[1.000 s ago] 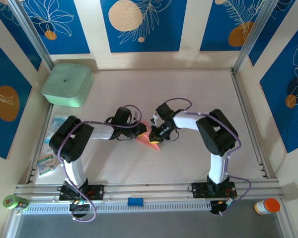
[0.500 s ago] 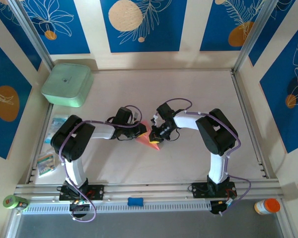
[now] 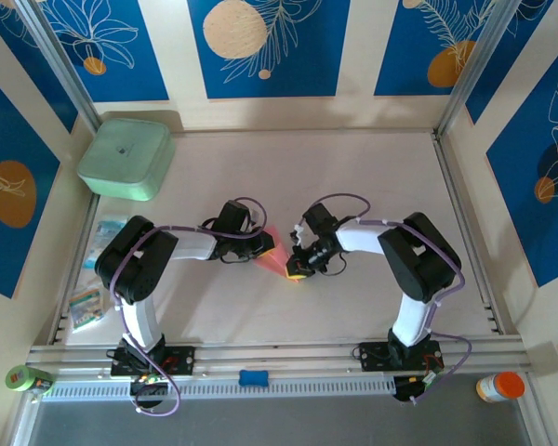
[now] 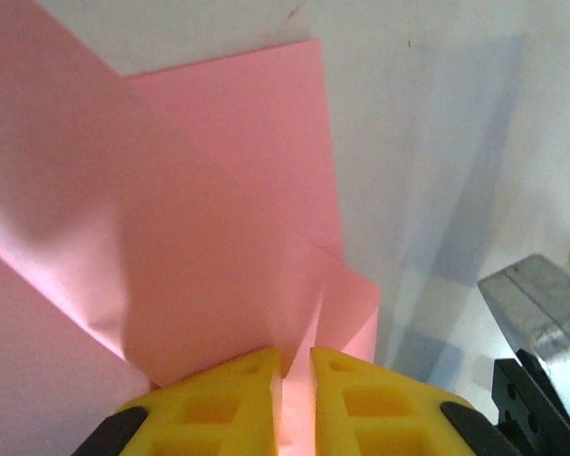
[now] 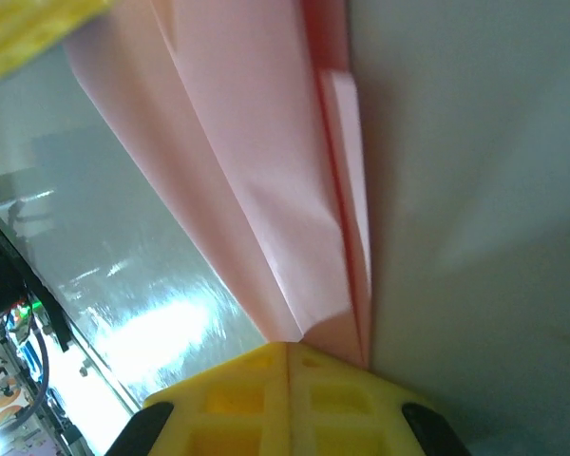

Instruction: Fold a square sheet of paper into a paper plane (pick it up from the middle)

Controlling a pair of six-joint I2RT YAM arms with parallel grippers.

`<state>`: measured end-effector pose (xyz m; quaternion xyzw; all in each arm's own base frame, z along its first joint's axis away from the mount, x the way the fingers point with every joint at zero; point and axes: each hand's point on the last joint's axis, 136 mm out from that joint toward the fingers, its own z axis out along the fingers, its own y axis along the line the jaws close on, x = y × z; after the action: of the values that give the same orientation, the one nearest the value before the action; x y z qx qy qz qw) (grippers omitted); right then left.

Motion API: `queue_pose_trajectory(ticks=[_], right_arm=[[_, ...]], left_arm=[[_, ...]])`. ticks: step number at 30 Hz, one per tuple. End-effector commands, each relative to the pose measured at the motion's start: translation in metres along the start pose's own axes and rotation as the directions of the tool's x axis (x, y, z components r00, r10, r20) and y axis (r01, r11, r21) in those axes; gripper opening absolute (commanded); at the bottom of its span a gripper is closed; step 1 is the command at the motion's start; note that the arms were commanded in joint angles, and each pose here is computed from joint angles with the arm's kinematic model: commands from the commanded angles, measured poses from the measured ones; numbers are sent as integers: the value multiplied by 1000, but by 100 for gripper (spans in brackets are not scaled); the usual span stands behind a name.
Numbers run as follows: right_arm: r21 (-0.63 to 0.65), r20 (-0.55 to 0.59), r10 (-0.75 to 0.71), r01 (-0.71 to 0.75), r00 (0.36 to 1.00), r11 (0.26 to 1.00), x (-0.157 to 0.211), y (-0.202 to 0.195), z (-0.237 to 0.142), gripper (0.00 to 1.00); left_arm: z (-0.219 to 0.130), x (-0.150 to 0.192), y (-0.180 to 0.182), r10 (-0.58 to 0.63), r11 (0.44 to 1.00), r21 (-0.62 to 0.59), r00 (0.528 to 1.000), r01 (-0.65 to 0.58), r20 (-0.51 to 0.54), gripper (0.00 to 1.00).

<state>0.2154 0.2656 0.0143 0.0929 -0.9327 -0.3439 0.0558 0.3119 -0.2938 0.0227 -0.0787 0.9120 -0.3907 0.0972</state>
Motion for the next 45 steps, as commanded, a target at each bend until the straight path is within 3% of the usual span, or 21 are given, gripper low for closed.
queue_pose_trajectory(ticks=[1, 6, 12, 15, 22, 30, 39, 45], right_arm=[[36, -70, 65, -63, 995, 997, 34, -19, -1, 4], [49, -81, 89, -85, 993, 995, 45, -23, -5, 4], [-28, 70, -34, 36, 997, 999, 9, 28, -39, 5], [-20, 104, -57, 60, 993, 998, -5, 32, -38, 5], [33, 87, -49, 46, 995, 998, -24, 26, -19, 4], [115, 41, 21, -26, 999, 993, -20, -4, 0, 2], [187, -5, 71, -69, 997, 980, -8, -26, 8, 2], [203, -23, 95, -89, 995, 975, -7, -30, 11, 1]], left_arm=[[2, 12, 38, -65, 988, -145, 998, 62, -15, 18], [1, 13, 37, -63, 988, -140, 998, 60, -17, 18], [1, 13, 35, -61, 989, -134, 998, 58, -17, 18], [0, 11, 34, -60, 990, -132, 998, 58, -13, 18], [0, 12, 33, -66, 990, -126, 998, 64, -12, 18], [-4, 5, 19, -52, 994, -91, 999, 52, -2, 18], [-23, 0, -42, 112, 987, 112, 993, -116, 39, 25], [-9, 18, -37, 131, 985, 117, 991, -129, -9, 23]])
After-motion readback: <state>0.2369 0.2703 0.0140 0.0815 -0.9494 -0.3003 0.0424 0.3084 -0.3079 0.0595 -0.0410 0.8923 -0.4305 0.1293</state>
